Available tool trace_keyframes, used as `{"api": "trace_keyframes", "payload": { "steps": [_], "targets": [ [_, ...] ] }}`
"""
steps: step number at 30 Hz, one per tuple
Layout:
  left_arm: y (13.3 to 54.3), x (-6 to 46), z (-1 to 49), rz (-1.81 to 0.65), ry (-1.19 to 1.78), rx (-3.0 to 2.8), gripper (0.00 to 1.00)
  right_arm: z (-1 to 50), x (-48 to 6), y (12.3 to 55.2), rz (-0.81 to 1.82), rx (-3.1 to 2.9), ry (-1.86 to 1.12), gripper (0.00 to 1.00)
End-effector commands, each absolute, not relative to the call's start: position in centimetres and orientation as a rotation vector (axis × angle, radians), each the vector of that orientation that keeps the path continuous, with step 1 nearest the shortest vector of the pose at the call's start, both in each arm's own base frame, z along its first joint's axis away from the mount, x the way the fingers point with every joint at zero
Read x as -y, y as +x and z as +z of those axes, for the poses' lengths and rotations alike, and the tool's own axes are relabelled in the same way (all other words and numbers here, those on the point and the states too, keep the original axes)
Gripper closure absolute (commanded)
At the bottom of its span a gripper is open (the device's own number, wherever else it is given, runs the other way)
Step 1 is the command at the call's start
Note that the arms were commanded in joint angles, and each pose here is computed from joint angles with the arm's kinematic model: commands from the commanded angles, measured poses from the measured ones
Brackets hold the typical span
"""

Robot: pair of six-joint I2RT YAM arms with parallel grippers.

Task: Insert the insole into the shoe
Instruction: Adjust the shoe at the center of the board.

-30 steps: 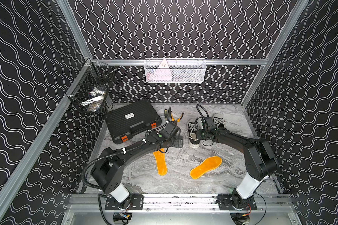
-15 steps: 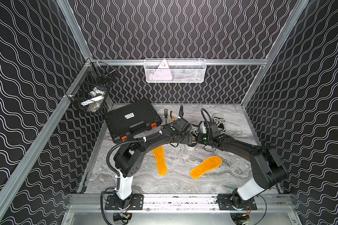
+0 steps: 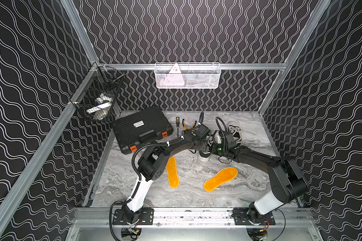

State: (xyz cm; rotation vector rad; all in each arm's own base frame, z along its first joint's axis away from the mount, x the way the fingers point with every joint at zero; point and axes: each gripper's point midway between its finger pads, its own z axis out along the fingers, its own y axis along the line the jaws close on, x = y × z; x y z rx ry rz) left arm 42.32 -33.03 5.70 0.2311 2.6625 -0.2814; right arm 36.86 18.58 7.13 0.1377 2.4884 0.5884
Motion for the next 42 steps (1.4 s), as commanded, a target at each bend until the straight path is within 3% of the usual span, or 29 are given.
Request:
{"api": "trace_keyframes", "payload": {
  "steps": [1, 2, 5, 15, 24, 30, 36, 42],
  "targets": [
    [43.2, 31.9, 6.2, -0.291, 0.208, -2.648, 0.58, 6.9, -18.0, 36.9, 0.540, -2.506, 0.123, 0.87],
    [43.3, 31.8, 6.3, -0.315, 0.197, -2.646, 0.65, 6.8, -17.9, 36.9, 0.531, -2.508, 0.120, 0.88],
    [43.0, 30.9, 6.5, -0.357, 0.157, -2.663, 1.00, 6.6, -17.7, 37.2, 0.524, -2.513, 0.118, 0.87],
    [37.0, 28.3, 7.6, -0.552, -0.198, -2.649, 0.99, 5.6, -18.8, 39.2, 0.589, -2.550, 0.043, 0.86],
    [33.7, 29.5, 6.7, -0.493, -0.091, -2.721, 0.71, 5.3, -19.4, 36.7, 0.678, -2.578, 0.004, 0.78],
    [33.7, 27.5, 10.8, -0.311, 0.196, -2.673, 0.52, 8.4, -19.5, 35.6, 0.733, -2.551, 0.007, 0.60],
    [31.7, 30.1, 15.9, -0.221, 0.675, -2.501, 0.58, 11.3, -19.5, 34.2, 0.812, -2.540, 0.078, 0.51],
    [30.8, 33.1, 13.7, -0.127, 1.038, -2.452, 0.70, 12.3, -16.5, 34.3, 0.743, -2.523, 0.225, 0.49]
  ]
}}
